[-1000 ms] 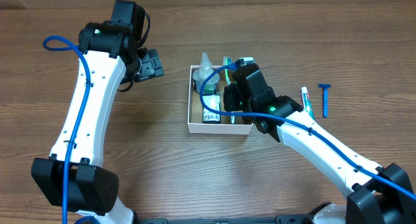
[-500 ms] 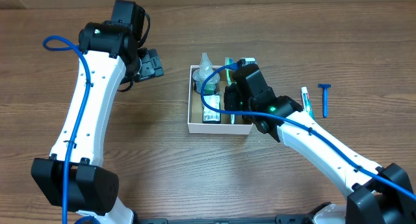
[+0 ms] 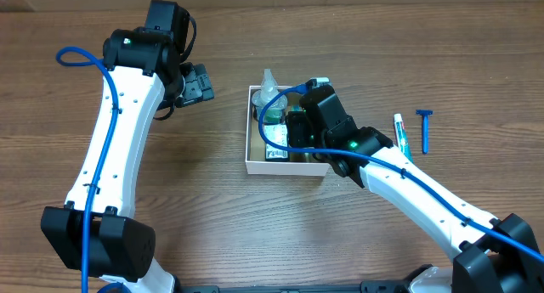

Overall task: Pack container
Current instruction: 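Release the toothbrush in the box and withdraw the right gripper, then lower the right gripper and grasp the Colgate toothpaste tube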

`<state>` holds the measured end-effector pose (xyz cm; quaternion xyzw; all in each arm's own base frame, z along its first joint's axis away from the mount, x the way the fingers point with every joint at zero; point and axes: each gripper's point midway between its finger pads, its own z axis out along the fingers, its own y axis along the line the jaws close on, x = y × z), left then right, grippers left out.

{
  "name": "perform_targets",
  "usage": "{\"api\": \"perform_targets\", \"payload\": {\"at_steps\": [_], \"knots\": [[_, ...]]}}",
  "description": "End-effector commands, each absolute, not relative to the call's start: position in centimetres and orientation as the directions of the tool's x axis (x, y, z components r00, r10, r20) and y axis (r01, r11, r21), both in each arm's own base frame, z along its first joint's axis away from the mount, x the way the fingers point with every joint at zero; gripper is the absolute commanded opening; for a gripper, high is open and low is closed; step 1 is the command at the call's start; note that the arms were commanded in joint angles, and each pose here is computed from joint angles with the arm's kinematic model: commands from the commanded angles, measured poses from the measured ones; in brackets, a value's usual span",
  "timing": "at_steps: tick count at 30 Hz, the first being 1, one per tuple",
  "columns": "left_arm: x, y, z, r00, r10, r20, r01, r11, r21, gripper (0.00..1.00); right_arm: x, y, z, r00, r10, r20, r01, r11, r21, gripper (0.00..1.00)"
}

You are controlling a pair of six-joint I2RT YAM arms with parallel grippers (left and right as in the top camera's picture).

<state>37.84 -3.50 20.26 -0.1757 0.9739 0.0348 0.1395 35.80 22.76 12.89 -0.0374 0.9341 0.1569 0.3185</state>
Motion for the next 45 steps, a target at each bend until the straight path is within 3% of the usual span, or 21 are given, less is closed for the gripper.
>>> {"api": "perform_targets", "payload": {"at_steps": [1,7,13,17,19,24,31,36,40,45], "knots": [[38.0,-3.4,21.6,-0.888,-0.328,-0.322,-0.348,0.938,0.005,1.00,36.2,23.2,13.5,-0.783,0.035,-0.621,-0.177,0.945,0.277,0.56],[38.0,-3.4,21.6,-0.888,-0.328,-0.322,-0.348,0.938,0.005,1.00,36.2,21.7,13.9,-0.787,0.045,-0.615,-0.138,0.959,0.247,0.55],[38.0,-3.4,21.6,-0.888,-0.328,-0.322,-0.348,0.938,0.005,1.00,35.5,12.2,15.0,-0.802,0.135,-0.581,0.091,0.990,0.105,0.55],[38.0,-3.4,21.6,-0.888,-0.328,-0.322,-0.348,0.938,0.005,1.00,35.1,5.9,15.2,-0.798,0.250,-0.548,0.250,0.965,0.075,0.62],[38.0,-3.4,21.6,-0.888,-0.328,-0.322,-0.348,0.938,0.005,1.00,35.1,2.9,14.4,-0.801,0.277,-0.531,0.301,0.953,0.043,0.72],[38.0,-3.4,21.7,-0.888,-0.328,-0.322,-0.348,0.938,0.005,1.00,35.8,-0.6,10.5,-0.849,0.201,-0.489,0.265,0.962,-0.064,0.77],[38.0,-3.4,21.6,-0.888,-0.328,-0.322,-0.348,0.938,0.005,1.00,36.5,-3.9,4.8,-0.876,0.276,-0.396,0.341,0.935,-0.102,0.78],[38.0,-3.4,21.6,-0.888,-0.328,-0.322,-0.348,0.938,0.005,1.00,35.9,-4.3,0.2,-0.913,0.284,-0.293,0.329,0.937,-0.120,0.75],[38.0,-3.4,21.7,-0.888,-0.328,-0.322,-0.348,0.938,0.005,1.00,36.0,-3.6,-0.7,-0.919,0.285,-0.271,0.319,0.944,-0.087,0.70],[38.0,-3.4,21.6,-0.888,-0.328,-0.322,-0.348,0.938,0.005,1.00,35.9,-3.6,-0.7,-0.921,0.286,-0.265,0.317,0.944,-0.085,0.39]]}}
